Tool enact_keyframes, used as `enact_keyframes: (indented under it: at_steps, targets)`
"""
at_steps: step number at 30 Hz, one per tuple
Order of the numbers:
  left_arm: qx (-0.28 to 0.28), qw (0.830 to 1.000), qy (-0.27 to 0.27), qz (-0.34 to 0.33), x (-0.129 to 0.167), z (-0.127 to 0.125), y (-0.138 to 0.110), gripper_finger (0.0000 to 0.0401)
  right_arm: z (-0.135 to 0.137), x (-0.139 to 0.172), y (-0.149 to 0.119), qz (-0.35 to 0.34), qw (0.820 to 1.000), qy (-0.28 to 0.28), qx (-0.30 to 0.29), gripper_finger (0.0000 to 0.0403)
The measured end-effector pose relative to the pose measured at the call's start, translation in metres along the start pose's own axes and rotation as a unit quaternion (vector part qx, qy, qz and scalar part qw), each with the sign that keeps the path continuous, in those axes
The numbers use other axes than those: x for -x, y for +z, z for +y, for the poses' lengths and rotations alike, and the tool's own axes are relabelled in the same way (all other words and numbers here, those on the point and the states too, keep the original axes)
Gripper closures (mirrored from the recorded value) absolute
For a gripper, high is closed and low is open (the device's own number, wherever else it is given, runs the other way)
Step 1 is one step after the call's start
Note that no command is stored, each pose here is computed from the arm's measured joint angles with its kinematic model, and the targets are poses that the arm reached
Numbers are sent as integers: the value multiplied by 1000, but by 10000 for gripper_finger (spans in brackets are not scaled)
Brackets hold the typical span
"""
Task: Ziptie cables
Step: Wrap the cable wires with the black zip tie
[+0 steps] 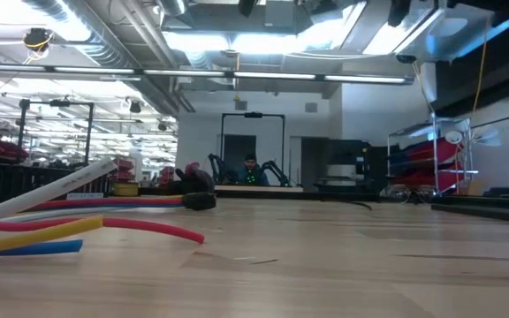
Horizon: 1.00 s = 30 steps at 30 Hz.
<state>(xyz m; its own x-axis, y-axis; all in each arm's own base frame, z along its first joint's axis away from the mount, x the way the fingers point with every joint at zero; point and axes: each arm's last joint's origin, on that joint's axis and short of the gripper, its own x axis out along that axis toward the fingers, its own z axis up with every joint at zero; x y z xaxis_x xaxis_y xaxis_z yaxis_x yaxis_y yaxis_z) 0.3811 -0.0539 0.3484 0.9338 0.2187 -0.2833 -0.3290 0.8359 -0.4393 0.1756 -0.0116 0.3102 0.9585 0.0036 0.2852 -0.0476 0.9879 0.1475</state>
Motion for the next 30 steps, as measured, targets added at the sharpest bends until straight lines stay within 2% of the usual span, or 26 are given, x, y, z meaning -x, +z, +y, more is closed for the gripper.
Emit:
enact_keyframes:
  at_steps: [4,9,12,15,19,21,25,30]
  targets:
    - [0,1000,0,0,0,0,0,401,-1,-6,6,-7,1000,-29,2,277]
    - [-1,1000,1,1,0,0,0,401,3,-9,18,-20,999,5,25,277]
    - [0,1000,0,0,0,0,0,401,2,-9,19,-19,999,-5,31,283]
    - [0,1000,1,0,0,0,0,401,2,-9,20,-19,999,-15,49,315]
    - [2,1000,7,-4,0,0,0,401,2,-9,19,-12,998,-9,62,388]
    - [1,1000,7,-7,0,0,1,401,2,-9,19,-12,998,-7,67,394]
    - [-30,999,4,-12,0,0,2,391,2,-9,16,4,998,-9,66,401]
    - [-113,993,-19,-7,3,0,7,350,2,-12,22,52,997,-16,57,402]
